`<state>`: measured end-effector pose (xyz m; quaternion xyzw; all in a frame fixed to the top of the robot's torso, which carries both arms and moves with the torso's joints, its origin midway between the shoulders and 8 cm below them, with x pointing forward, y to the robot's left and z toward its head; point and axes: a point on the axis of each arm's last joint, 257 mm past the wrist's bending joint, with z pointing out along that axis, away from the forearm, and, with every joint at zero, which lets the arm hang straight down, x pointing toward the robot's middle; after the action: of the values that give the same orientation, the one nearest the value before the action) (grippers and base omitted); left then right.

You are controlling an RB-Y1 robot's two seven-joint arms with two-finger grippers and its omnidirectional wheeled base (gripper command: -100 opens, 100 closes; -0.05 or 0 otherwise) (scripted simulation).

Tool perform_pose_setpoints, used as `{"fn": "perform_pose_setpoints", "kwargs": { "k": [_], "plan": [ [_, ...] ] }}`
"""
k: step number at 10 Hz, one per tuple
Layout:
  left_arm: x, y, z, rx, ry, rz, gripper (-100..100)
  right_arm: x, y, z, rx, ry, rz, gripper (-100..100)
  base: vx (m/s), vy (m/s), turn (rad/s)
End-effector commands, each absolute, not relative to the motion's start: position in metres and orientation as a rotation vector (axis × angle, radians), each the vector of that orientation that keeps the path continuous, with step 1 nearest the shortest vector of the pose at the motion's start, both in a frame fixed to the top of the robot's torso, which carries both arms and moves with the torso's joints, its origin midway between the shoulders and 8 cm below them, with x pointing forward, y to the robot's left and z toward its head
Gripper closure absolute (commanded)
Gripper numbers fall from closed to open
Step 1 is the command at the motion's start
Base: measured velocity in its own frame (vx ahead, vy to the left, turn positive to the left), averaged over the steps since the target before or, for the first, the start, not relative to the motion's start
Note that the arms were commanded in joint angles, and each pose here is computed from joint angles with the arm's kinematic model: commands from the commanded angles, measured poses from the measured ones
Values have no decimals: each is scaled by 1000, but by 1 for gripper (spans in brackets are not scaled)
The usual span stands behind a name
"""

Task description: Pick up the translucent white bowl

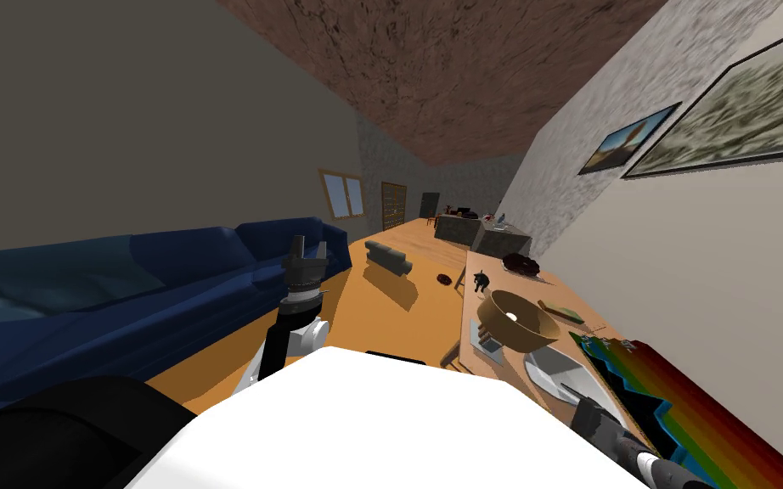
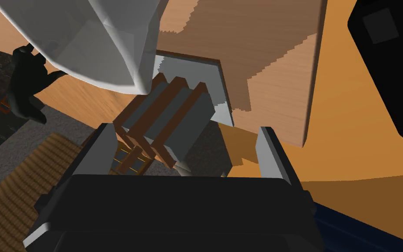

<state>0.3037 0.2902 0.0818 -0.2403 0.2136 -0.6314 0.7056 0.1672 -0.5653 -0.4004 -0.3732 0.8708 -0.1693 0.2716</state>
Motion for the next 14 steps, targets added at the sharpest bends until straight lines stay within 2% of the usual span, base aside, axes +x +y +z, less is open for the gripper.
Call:
{"fn": "perform_pose_setpoints", "kwargs": {
  "k": [1, 6, 8, 9, 10, 13, 14],
  "plan": [
    [304, 290, 82, -534, 475, -1404, 0, 147, -582, -407, -1084, 2382, -486, -100, 97, -33, 53],
    [304, 290, 82, -534, 475, -1403, 0, 69, -633, -416, -1374, 2494, -569, -100, 136, -61, 53],
    [304, 290, 82, -534, 475, -1404, 0, 75, -632, -414, -1358, 2491, -570, -100, 53, -20, 11],
    [304, 290, 82, -534, 475, -1404, 0, 74, -632, -414, -1363, 2491, -570, 0, 7, -3, 2],
    [304, 290, 82, -534, 475, -1404, 0, 69, -630, -422, -1348, 2500, -574, -100, 12, -20, 82],
    [304, 290, 82, -534, 475, -1404, 0, 64, -628, -429, -1336, 2508, -575, -100, 11, -37, 67],
    [304, 290, 82, -534, 475, -1404, 0, 64, -628, -429, -1336, 2508, -576, 100, 0, 0, 0]
  ]
}}
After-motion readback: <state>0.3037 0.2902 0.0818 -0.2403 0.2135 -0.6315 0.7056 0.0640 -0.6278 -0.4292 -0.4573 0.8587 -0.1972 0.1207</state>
